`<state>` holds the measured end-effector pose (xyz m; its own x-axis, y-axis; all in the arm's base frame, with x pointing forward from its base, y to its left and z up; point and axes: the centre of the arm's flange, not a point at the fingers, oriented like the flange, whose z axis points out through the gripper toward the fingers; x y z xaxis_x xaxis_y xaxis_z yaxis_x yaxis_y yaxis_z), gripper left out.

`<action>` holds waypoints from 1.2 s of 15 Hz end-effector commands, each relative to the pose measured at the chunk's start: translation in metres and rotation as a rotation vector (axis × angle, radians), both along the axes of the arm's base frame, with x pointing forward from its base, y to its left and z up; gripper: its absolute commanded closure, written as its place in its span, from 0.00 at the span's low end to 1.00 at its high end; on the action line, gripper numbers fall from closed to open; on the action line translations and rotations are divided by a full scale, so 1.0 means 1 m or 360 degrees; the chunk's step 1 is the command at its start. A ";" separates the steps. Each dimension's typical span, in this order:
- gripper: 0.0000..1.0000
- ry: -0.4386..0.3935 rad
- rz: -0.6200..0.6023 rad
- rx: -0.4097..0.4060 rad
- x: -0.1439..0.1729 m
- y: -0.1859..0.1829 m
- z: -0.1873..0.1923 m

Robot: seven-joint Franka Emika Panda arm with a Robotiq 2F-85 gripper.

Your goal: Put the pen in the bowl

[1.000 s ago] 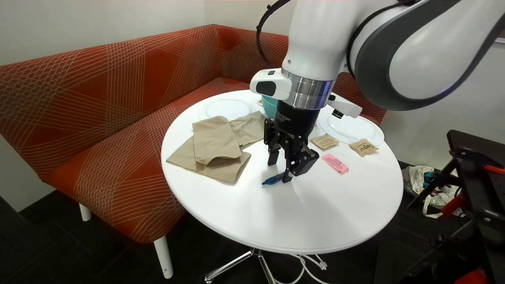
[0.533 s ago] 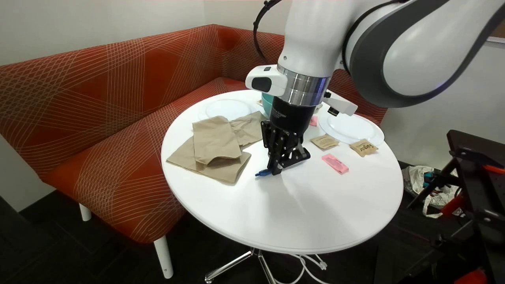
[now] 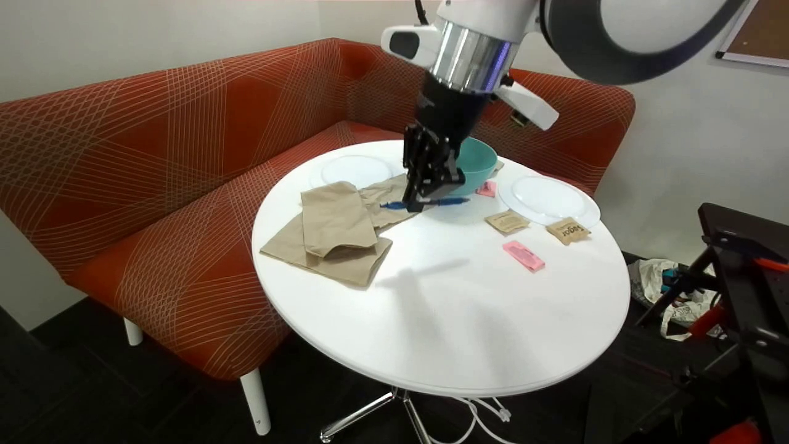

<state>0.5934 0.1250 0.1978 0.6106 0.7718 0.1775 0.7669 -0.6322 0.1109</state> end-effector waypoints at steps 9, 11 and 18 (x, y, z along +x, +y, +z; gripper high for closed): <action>0.96 -0.0276 -0.0449 0.0051 0.031 -0.126 0.061; 0.96 -0.0296 -0.0478 0.0067 0.034 -0.137 0.054; 0.60 -0.0274 -0.0545 0.0053 0.028 -0.160 0.037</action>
<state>0.6197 -0.0269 0.2341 0.7828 0.5464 0.2978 0.5127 -0.8375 0.1891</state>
